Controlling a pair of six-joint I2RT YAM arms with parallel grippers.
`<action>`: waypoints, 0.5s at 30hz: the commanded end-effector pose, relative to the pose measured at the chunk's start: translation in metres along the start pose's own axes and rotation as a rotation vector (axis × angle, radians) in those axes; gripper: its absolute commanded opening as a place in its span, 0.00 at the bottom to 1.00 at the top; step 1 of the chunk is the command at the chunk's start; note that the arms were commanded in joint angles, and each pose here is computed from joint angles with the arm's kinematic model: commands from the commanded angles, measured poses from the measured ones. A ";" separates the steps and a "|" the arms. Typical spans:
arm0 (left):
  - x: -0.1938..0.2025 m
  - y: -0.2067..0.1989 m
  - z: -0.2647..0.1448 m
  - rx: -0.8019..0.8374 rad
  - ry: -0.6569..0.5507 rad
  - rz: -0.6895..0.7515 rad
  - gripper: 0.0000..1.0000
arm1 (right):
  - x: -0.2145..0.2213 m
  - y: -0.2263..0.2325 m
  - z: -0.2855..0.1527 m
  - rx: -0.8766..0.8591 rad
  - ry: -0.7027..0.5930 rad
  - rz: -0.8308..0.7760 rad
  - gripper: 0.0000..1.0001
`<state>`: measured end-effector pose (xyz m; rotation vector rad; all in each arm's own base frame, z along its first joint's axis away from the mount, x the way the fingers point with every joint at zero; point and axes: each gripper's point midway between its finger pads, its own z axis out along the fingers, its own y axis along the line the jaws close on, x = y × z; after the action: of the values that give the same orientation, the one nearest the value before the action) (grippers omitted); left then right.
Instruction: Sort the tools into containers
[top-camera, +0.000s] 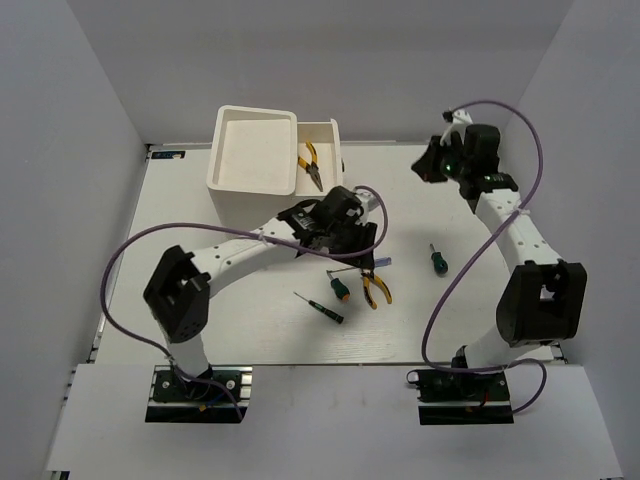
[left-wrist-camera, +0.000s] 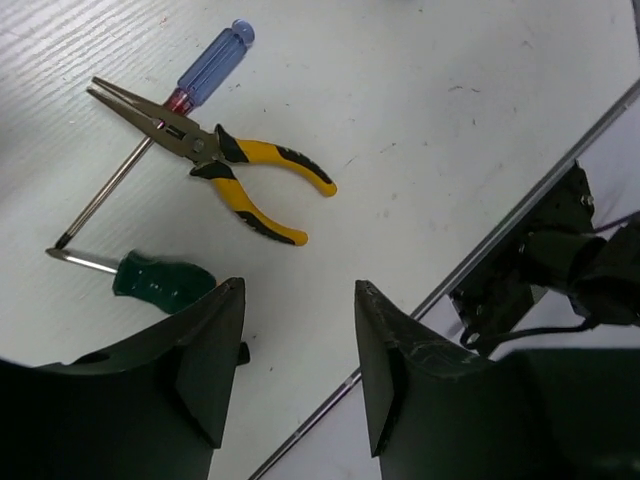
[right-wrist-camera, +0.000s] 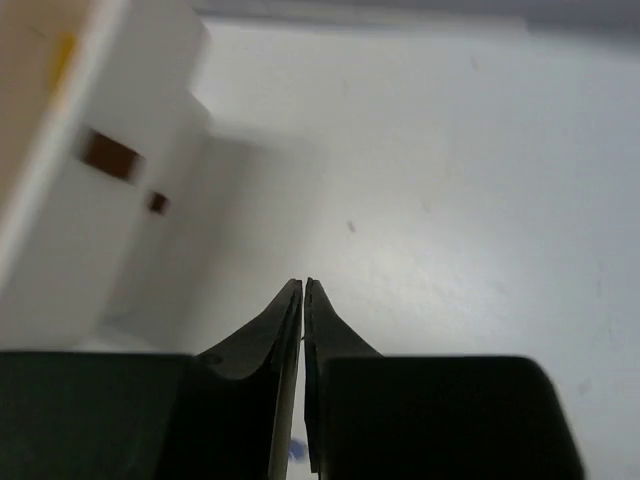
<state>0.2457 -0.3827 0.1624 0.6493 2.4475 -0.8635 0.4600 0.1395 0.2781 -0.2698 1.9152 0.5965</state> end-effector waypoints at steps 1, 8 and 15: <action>-0.003 -0.001 0.009 -0.076 0.021 -0.052 0.59 | 0.053 -0.034 -0.024 0.109 0.117 0.018 0.11; 0.021 0.014 0.061 -0.160 0.133 -0.063 0.60 | 0.081 -0.047 -0.049 0.135 0.135 0.108 0.12; 0.043 0.027 0.090 -0.226 0.214 -0.046 0.59 | 0.083 -0.062 -0.064 0.146 0.116 0.177 0.12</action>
<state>0.2500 -0.4078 0.0496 0.6280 2.7396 -0.5572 0.4038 0.0595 0.1963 -0.0443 2.1374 0.5248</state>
